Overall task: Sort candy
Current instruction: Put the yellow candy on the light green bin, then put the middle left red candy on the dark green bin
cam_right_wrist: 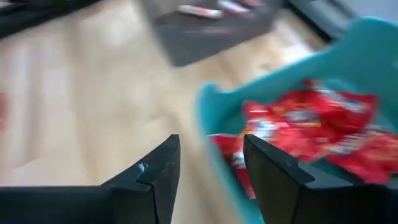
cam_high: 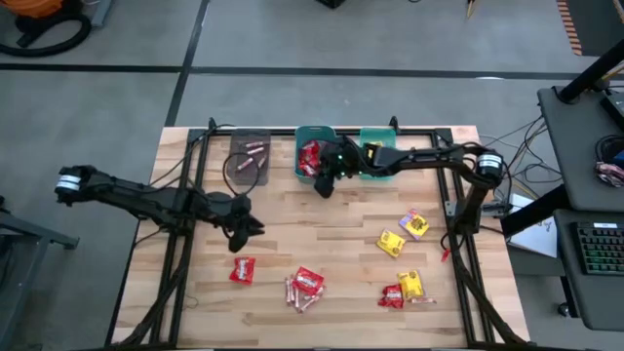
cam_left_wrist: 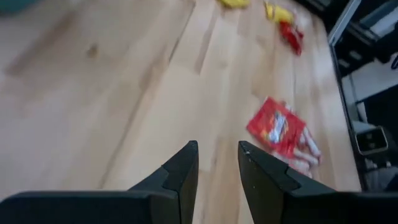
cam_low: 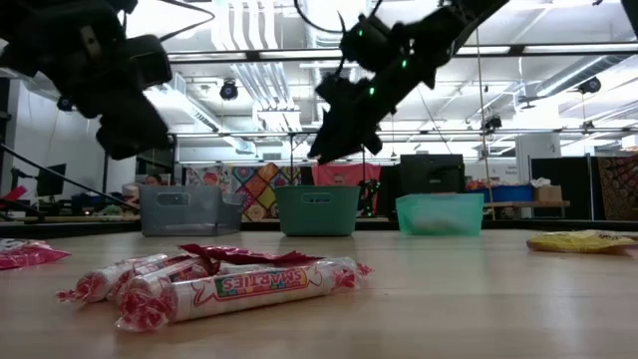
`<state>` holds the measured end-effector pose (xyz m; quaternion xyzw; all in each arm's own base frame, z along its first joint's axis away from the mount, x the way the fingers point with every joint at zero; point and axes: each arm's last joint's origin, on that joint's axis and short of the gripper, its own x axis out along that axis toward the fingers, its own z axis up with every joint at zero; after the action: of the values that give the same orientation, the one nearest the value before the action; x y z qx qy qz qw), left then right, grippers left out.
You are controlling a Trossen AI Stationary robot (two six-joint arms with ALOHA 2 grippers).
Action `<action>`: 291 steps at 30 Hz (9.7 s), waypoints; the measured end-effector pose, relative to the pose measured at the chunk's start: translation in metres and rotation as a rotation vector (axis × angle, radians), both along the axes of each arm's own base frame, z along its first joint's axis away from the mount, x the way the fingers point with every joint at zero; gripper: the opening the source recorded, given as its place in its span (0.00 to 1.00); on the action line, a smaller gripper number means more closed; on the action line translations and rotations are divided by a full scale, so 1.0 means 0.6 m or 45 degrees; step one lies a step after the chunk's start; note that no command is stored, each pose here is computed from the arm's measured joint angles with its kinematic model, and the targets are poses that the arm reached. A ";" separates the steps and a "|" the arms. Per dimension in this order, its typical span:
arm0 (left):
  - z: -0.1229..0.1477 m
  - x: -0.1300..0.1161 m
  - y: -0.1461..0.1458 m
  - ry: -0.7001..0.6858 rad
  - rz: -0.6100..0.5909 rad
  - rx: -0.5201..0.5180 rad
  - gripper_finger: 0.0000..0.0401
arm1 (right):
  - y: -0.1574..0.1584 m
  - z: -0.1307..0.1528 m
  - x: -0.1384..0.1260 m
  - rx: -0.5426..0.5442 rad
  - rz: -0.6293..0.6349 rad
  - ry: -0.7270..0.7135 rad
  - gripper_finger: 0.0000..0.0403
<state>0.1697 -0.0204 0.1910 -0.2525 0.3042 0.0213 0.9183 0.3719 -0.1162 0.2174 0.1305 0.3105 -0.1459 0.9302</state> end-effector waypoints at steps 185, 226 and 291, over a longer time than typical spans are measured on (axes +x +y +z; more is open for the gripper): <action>-0.038 0.187 -0.022 -0.484 0.026 0.881 0.00 | 0.201 -0.025 -0.045 -0.088 0.249 -0.430 0.47; 0.047 0.110 -0.010 -0.489 0.040 0.857 0.15 | -0.096 0.014 -0.281 0.185 -0.935 0.123 0.03; -0.027 0.051 -0.130 0.634 0.344 -0.106 0.15 | 0.248 0.004 -0.145 0.434 0.133 0.671 0.45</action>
<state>0.2003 -0.0983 0.1746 -0.3153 0.4845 0.1924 0.7930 0.2849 0.0327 0.2199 0.2259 0.5672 -0.0724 0.7887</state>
